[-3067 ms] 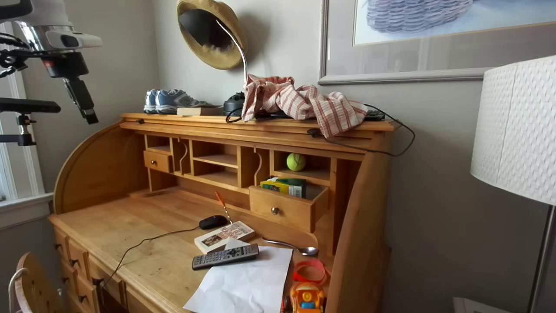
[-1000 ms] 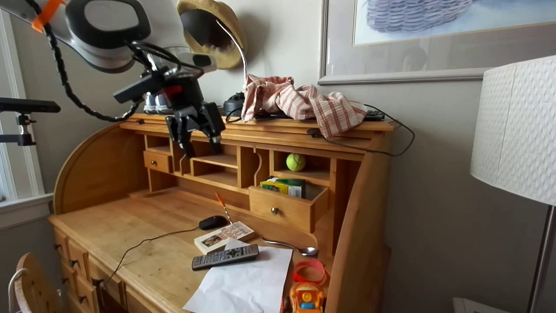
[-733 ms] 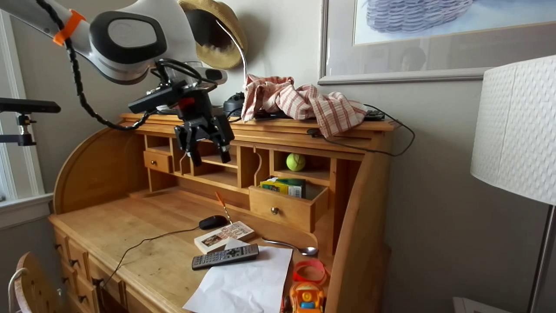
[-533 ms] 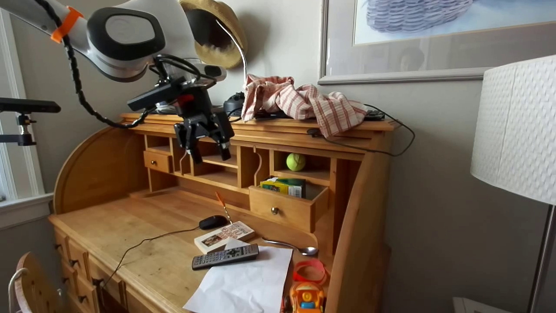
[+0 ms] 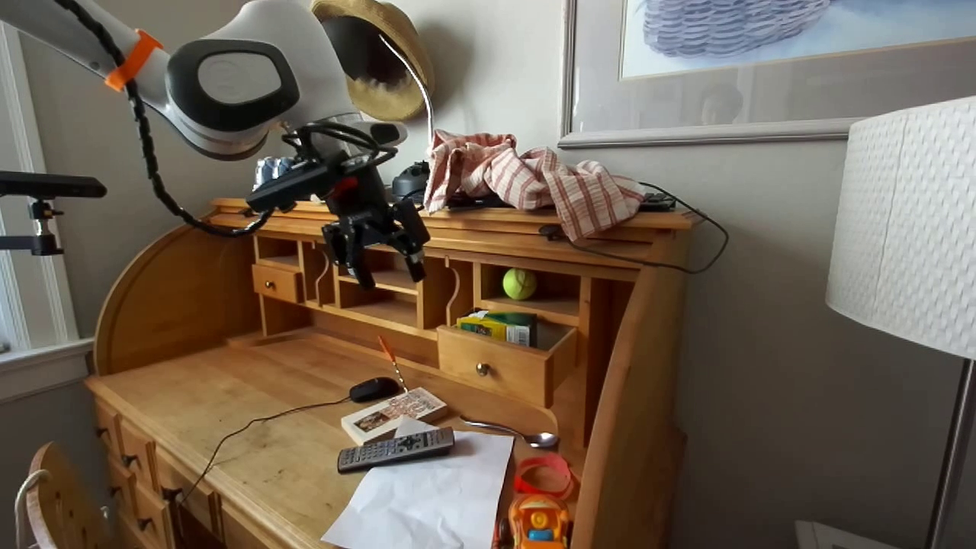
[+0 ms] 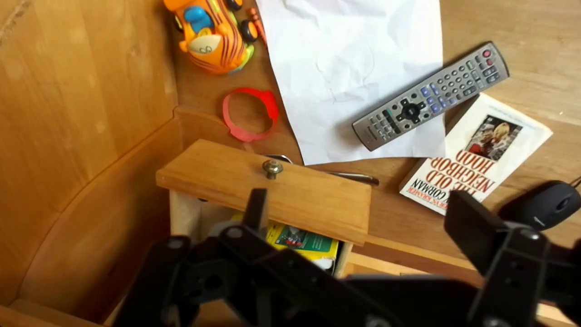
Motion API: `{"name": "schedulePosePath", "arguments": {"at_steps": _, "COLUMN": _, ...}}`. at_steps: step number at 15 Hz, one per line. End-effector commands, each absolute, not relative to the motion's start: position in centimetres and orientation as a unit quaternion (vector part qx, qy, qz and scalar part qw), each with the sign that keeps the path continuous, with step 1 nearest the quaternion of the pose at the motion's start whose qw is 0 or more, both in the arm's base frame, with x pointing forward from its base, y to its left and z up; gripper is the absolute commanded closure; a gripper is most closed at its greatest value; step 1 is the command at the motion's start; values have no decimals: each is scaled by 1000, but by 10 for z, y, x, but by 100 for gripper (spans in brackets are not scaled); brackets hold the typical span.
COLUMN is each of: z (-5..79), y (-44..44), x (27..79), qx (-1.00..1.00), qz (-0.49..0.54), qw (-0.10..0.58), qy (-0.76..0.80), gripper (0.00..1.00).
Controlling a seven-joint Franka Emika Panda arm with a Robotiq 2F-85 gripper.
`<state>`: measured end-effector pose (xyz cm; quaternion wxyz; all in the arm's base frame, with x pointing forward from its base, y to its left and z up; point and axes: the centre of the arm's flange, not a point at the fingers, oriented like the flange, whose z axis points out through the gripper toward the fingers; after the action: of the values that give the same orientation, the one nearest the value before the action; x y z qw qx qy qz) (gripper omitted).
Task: Remove the crayon box from the drawer and move it to the left
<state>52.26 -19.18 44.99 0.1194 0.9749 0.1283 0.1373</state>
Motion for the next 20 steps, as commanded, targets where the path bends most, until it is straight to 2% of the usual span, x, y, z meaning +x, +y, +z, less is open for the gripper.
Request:
{"name": "schedulePosePath", "arguments": {"at_steps": 1, "z": 420, "y": -211, "x": 553, "qx": 965, "qz": 183, "qw": 103, "qy": 158, "gripper": 0}}
{"name": "schedulePosePath", "arguments": {"at_steps": 4, "z": 401, "y": -211, "x": 585, "qx": 955, "qz": 234, "qw": 95, "qy": 156, "gripper": 0}}
{"name": "schedulePosePath", "arguments": {"at_steps": 11, "z": 367, "y": -181, "x": 631, "qx": 939, "qz": 276, "qw": 92, "qy": 184, "gripper": 0}}
{"name": "schedulePosePath", "arguments": {"at_steps": 19, "z": 346, "y": -194, "x": 630, "qx": 939, "qz": 300, "qw": 77, "qy": 148, "gripper": 0}}
{"name": "schedulePosePath", "arguments": {"at_steps": 20, "z": 345, "y": -194, "x": 630, "qx": 939, "qz": 301, "qw": 75, "qy": 146, "gripper": 3}}
